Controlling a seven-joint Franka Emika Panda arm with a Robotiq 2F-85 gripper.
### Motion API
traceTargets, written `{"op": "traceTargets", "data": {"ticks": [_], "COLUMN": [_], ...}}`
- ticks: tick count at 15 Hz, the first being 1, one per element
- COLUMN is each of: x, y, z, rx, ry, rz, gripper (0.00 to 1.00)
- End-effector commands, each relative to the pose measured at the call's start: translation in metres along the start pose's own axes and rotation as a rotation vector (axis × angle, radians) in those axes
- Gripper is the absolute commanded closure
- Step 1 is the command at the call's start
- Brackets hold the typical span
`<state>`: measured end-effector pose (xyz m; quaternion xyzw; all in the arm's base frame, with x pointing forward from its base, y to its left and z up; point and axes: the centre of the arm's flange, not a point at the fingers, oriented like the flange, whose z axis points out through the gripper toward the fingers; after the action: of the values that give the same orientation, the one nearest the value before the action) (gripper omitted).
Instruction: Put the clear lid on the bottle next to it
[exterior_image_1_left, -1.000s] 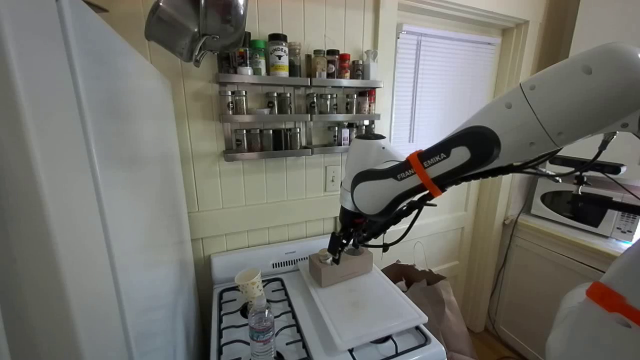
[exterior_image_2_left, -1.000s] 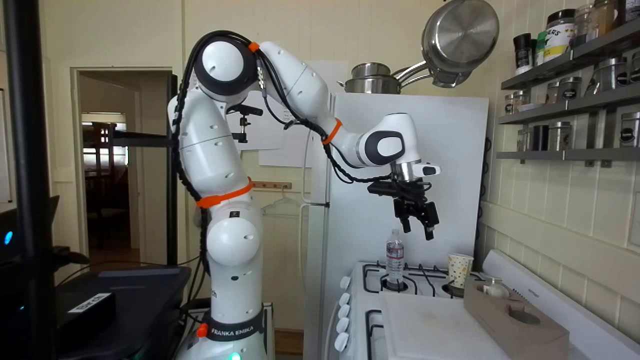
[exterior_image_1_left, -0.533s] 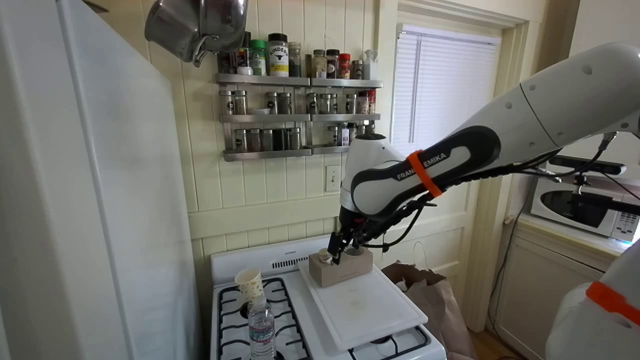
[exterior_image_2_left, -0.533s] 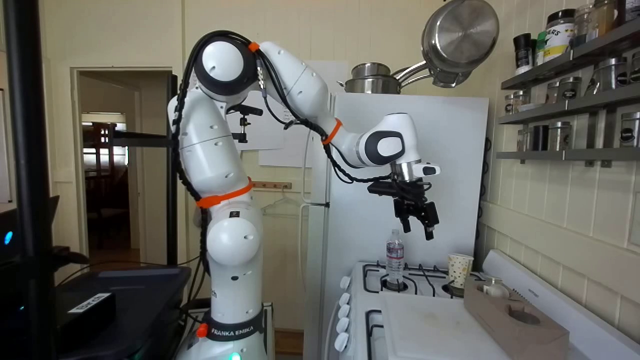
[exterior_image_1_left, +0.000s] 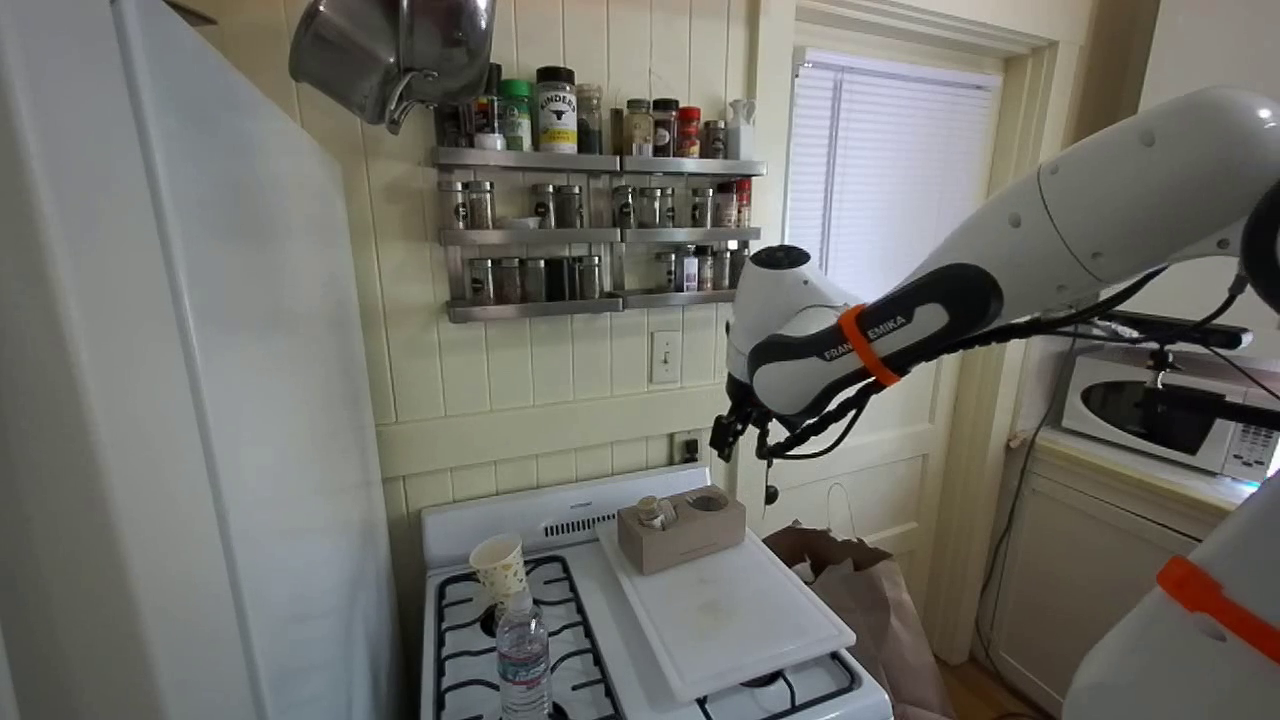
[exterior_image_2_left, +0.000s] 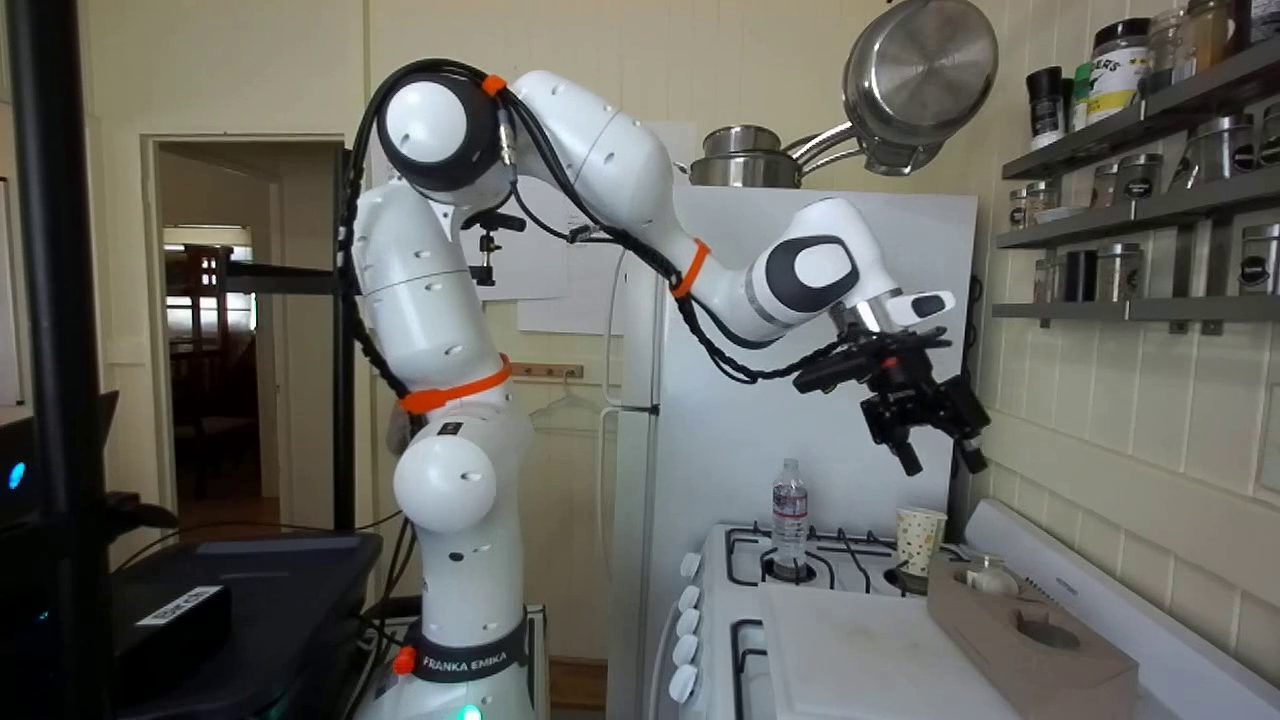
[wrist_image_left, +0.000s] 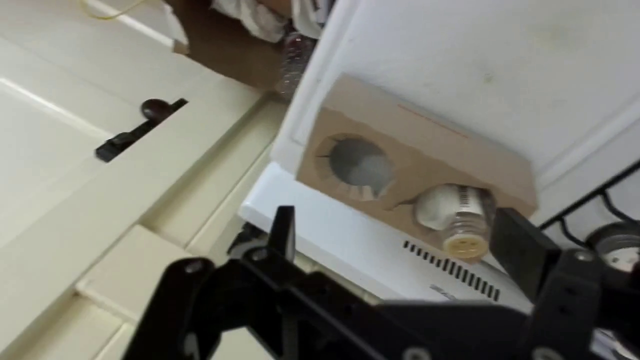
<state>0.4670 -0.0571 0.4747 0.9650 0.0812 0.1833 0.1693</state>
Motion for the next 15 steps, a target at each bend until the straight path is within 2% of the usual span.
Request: {"op": "traceTargets", "data": {"ticks": [1,2,3,4,8,11,15], "x": [0.022,0.026,0.031,0.015,0.026,0.023,0.024], "y": [0.026,0.028,0.027,0.025,0.023,0.027,0.037], "z": [0.016,0.020,0.023,0.010,0.020,0.032,0.052], "rx": [-0.120,-0.118,-0.094,-0.096,-0.087,-0.109,-0.068], "ry": [0.003,0.011,0.016,0.000,0.003,0.065,0.187], "rz": [-0.158,-0.217,-0.211,-0.152,-0.188,-0.382,-0.553], "gripper": [0.00,0.00,0.00,0.00,0.00,0.00,0.00]}}
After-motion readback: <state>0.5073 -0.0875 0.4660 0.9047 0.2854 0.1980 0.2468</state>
